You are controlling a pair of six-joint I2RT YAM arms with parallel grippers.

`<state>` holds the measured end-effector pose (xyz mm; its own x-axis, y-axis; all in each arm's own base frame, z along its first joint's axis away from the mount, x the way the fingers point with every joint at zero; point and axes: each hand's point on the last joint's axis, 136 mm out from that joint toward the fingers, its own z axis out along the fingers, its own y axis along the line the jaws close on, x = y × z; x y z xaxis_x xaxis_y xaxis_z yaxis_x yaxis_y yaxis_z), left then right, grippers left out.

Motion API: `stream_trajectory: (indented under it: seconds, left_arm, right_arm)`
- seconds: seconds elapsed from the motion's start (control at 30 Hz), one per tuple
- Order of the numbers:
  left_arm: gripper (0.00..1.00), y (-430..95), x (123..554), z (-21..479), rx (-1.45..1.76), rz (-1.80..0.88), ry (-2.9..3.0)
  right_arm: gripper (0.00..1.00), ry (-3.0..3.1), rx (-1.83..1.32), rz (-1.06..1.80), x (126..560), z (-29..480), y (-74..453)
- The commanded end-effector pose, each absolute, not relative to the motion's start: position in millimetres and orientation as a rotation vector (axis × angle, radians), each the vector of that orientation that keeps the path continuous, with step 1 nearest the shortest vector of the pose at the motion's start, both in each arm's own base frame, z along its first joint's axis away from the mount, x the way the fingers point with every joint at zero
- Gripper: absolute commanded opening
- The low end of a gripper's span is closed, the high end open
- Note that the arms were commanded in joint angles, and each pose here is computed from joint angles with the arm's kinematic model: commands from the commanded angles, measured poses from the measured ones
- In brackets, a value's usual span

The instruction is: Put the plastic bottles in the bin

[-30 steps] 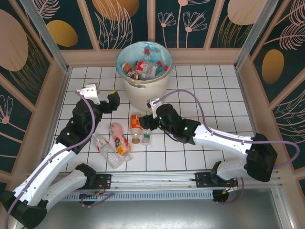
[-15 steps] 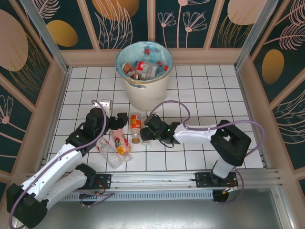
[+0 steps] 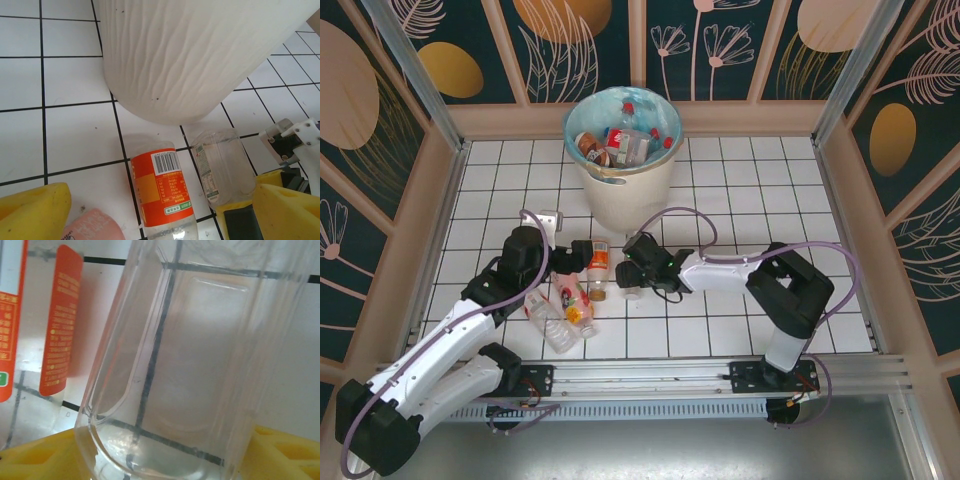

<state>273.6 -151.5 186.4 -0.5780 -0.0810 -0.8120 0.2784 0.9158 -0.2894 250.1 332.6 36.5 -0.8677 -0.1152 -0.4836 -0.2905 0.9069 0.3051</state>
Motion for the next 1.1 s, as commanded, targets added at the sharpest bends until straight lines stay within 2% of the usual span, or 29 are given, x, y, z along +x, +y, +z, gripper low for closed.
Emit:
stream_trajectory:
  seconds: [0.0, 0.17, 0.53, 0.63, 0.87, 1.07]
  left_arm:
    - [0.93, -154.5, 279.3, 194.2, 0.166, -0.490, 2.094]
    - [0.93, -154.0, 283.7, 201.4, 0.173, -0.467, 2.078]
    - [0.93, -145.1, 296.0, 219.8, 0.135, -0.394, 2.015]
    - [0.93, -144.5, 296.0, 225.6, 0.131, -0.395, 2.001]
    - [0.94, -143.6, 298.3, 241.0, 0.108, -0.404, 1.971]
    - [0.94, -141.7, 300.8, 256.8, 0.088, -0.390, 1.984]
  right_arm:
    - [0.69, 2.627, -0.275, 0.474, 246.0, 29.7, 318.9]
    - [0.75, 2.661, -0.235, 0.449, 246.2, 20.4, 309.0]
    - [0.75, 2.663, -0.238, 0.405, 263.5, 13.6, 313.2]
    - [0.70, 2.664, -0.247, 0.407, 261.3, 13.9, 309.8]
    - [0.49, 2.636, -0.335, 0.516, 240.0, 30.7, 305.4]
    - [0.40, 2.506, -0.468, 0.737, 213.6, 62.2, 307.1]
